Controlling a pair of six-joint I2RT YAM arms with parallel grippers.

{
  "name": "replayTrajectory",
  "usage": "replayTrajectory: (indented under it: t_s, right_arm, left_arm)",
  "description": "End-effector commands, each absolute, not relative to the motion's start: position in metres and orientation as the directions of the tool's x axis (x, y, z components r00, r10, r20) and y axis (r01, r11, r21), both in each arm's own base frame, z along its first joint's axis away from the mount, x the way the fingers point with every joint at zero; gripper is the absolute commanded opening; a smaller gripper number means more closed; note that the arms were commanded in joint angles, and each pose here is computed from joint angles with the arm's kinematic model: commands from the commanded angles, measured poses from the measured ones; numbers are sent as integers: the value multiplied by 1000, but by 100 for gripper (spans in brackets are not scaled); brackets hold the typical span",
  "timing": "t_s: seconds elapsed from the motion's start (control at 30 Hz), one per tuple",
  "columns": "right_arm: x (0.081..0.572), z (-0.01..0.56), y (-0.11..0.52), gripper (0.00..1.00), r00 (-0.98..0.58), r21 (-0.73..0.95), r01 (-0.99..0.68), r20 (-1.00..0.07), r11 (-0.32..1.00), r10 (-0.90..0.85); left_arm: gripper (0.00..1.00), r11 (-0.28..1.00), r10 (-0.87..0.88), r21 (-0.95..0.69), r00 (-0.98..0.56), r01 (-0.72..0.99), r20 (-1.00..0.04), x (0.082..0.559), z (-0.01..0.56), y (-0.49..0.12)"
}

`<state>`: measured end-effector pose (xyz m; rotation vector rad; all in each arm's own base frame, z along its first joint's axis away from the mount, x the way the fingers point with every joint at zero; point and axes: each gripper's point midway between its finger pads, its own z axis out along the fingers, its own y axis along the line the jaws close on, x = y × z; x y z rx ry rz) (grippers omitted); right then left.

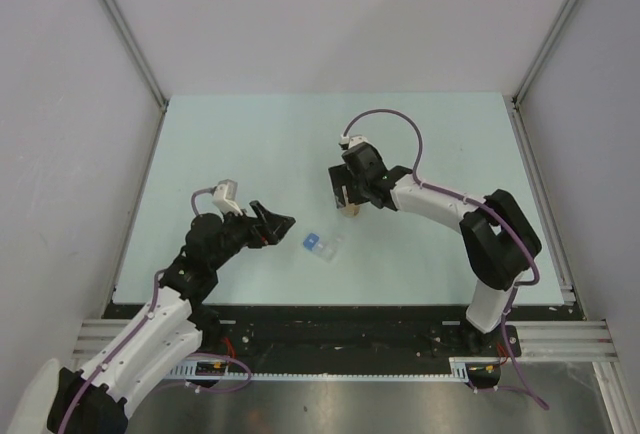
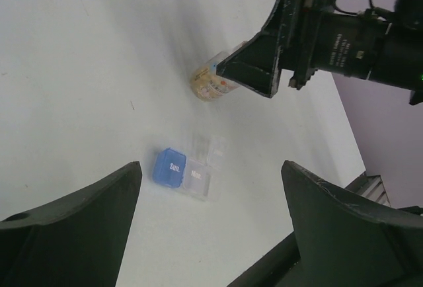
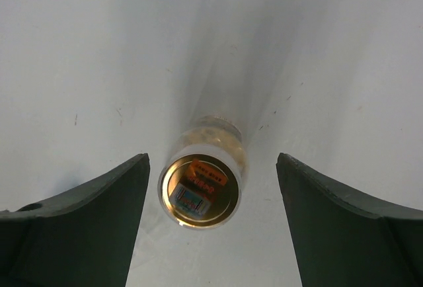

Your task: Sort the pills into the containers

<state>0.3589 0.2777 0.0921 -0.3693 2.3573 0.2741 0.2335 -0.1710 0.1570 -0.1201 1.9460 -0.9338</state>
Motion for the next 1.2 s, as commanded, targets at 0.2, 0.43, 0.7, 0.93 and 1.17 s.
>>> replayTrajectory:
  t_s: [0.2, 0.43, 0.7, 0.93, 1.17]
  right_arm:
    - [365, 79, 288, 66, -731, 138, -348, -659, 927, -176]
    - [361, 89, 286, 4, -732, 152, -384, -651, 911, -200]
    - [333, 268, 315, 0, -722, 737, -521, -649, 431, 238]
    - [312, 413, 281, 0, -745, 832, -512, -307, -214, 592]
    - [297, 471, 249, 0, -798, 640, -506, -93, -578, 596]
  left_arm:
    - [91, 702, -410, -636, -548, 320, -729, 230, 159, -172]
    - [91, 698, -407, -636, -547, 331, -731, 229, 161, -173]
    - [88, 683, -412, -636, -529, 360, -742, 225, 170, -174]
    - [88, 667, -425, -645, -520, 374, -741, 223, 177, -175]
    - [87, 652, -426, -650, -521, 389, -739, 218, 179, -176]
